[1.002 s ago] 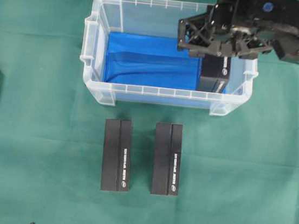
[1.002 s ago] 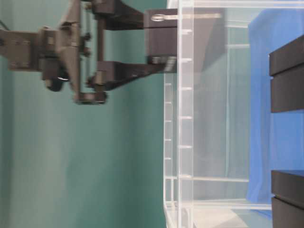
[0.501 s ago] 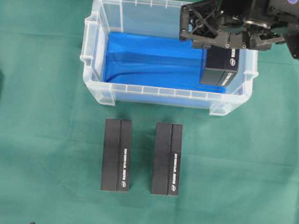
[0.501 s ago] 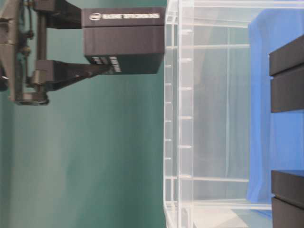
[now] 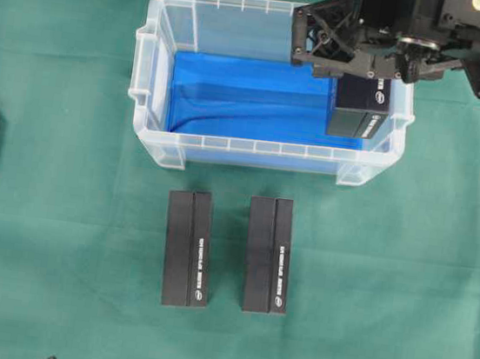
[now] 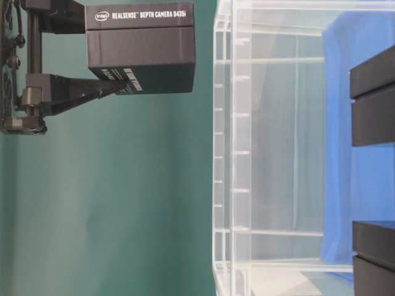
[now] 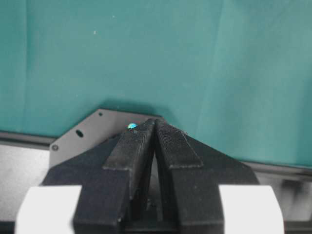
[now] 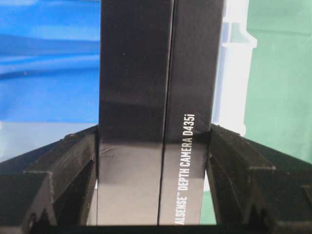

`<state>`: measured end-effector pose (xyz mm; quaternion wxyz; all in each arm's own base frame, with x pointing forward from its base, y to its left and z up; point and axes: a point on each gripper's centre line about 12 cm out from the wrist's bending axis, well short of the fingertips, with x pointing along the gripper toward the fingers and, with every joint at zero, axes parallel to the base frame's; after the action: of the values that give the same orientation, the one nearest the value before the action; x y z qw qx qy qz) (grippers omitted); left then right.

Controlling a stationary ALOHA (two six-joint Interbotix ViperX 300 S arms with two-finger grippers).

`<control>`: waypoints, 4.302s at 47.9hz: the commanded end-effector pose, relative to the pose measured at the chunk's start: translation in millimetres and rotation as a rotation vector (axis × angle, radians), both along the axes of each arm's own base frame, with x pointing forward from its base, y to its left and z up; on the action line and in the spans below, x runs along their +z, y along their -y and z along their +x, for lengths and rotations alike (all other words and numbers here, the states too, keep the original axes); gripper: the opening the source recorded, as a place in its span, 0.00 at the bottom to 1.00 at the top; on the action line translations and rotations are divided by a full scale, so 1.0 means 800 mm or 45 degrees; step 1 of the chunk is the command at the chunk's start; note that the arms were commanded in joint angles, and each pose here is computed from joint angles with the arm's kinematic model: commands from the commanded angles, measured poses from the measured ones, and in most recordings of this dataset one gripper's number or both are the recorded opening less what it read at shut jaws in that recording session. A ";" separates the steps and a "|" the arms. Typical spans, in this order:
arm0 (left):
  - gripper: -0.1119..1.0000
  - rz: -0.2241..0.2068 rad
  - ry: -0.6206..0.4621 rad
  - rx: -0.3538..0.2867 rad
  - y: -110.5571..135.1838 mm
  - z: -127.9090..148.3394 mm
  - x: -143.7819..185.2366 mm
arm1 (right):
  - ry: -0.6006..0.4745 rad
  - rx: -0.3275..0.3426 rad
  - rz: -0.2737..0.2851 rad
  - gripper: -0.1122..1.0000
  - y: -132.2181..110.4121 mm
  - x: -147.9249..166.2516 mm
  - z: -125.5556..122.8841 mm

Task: Take the box out of the case with the right arm.
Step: 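Lift the gripped right box upward out of the case, then carry the box forward and lower it right of the middle box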

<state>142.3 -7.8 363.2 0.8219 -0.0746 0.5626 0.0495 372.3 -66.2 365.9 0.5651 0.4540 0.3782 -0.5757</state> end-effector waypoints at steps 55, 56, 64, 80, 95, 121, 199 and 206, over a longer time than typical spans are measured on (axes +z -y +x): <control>0.10 0.001 0.012 0.011 -0.001 0.001 0.003 | 0.086 0.007 -0.021 0.68 -0.004 0.030 -0.011; 0.10 0.000 0.012 0.010 -0.001 0.001 0.003 | 0.084 0.006 -0.021 0.68 -0.004 0.030 -0.011; 0.10 0.001 0.012 0.011 -0.001 0.001 0.003 | 0.084 0.006 -0.021 0.68 -0.004 0.030 -0.011; 0.10 0.003 0.012 0.007 -0.001 0.001 0.003 | 0.097 0.023 -0.020 0.68 -0.013 0.031 -0.008; 0.10 0.003 0.006 0.007 -0.001 0.003 0.003 | 0.092 0.010 0.002 0.68 -0.064 0.033 -0.011; 0.10 0.001 0.006 0.013 -0.001 0.003 0.003 | 0.121 0.010 0.054 0.68 -0.197 0.032 -0.032; 0.10 0.000 0.004 0.016 -0.001 0.003 0.002 | 0.073 -0.032 0.222 0.68 -0.242 -0.197 -0.026; 0.10 0.000 0.004 0.016 -0.001 0.003 0.002 | 0.085 -0.029 0.234 0.68 -0.242 -0.210 -0.030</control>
<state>143.4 -7.9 362.5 0.8203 -0.0769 0.5643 0.0515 347.9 125.4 189.5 0.5223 0.5131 0.4092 -0.5445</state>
